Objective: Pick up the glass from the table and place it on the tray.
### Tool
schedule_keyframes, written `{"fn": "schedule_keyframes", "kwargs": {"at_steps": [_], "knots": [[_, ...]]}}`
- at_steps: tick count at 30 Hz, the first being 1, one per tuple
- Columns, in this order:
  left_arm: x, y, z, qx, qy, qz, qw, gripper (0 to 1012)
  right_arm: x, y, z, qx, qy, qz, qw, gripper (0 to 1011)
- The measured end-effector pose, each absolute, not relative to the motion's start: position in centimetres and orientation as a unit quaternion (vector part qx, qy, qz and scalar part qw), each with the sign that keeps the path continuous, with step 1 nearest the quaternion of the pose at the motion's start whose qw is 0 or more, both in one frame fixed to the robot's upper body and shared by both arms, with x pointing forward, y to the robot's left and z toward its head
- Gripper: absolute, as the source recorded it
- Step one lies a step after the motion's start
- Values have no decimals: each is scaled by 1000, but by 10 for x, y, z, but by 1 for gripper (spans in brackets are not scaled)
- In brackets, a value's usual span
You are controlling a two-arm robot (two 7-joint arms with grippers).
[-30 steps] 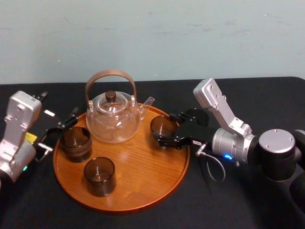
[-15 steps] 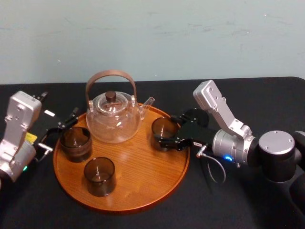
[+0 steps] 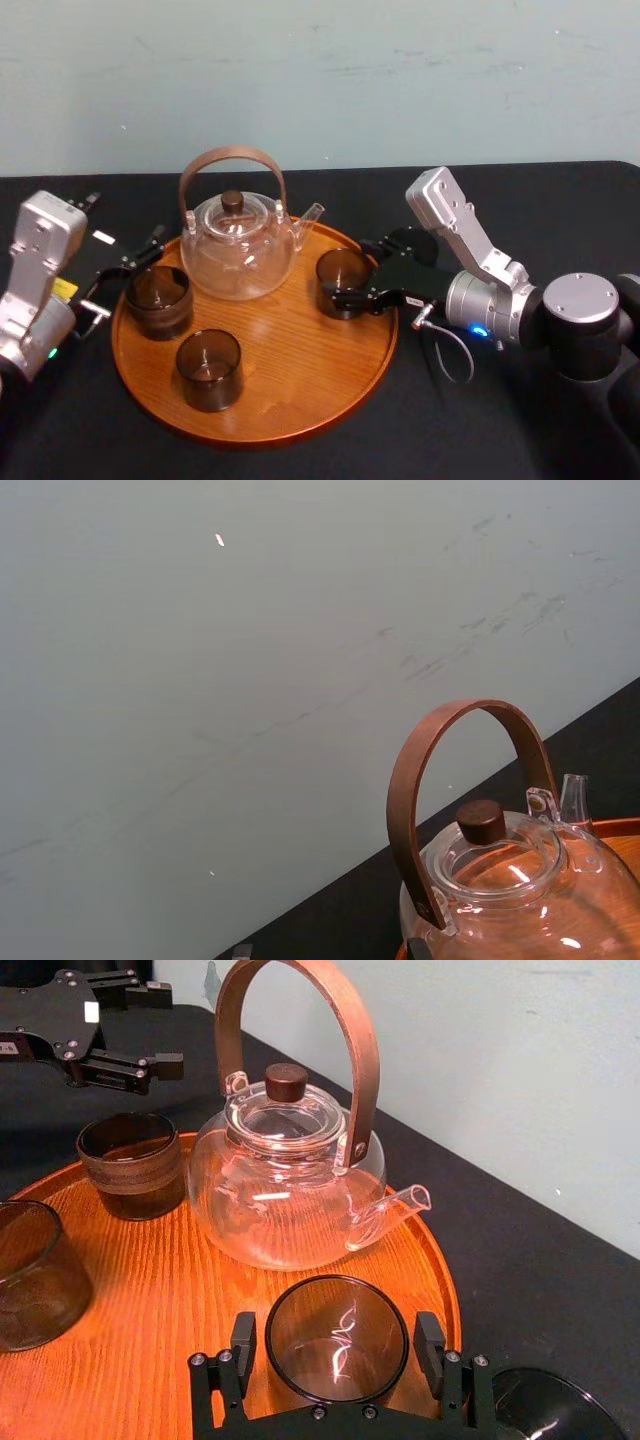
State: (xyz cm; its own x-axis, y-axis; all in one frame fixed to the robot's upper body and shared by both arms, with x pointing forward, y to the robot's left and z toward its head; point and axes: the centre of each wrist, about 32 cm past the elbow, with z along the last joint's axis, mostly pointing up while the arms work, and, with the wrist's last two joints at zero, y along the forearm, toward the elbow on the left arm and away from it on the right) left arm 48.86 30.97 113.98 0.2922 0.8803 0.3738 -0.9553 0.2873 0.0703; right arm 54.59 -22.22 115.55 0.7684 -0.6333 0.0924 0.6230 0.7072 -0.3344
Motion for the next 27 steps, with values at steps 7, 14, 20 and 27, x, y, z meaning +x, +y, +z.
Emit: {"fn": "schedule_keyframes", "kwargs": {"at_steps": [7, 14, 20, 27], "knots": [[489, 310, 1140, 142, -132, 580, 791, 1001, 546, -222, 1156, -175, 15, -340, 924, 1002], [489, 310, 1140, 142, -132, 580, 791, 1001, 546, -222, 1156, -175, 15, -340, 924, 1002], [489, 310, 1140, 141, -132, 580, 791, 1001, 543, -230, 1158, -168, 17, -336, 927, 1002], [489, 310, 1140, 142, -132, 580, 791, 1001, 529, -246, 1165, -162, 14, -333, 929, 1002]]}}
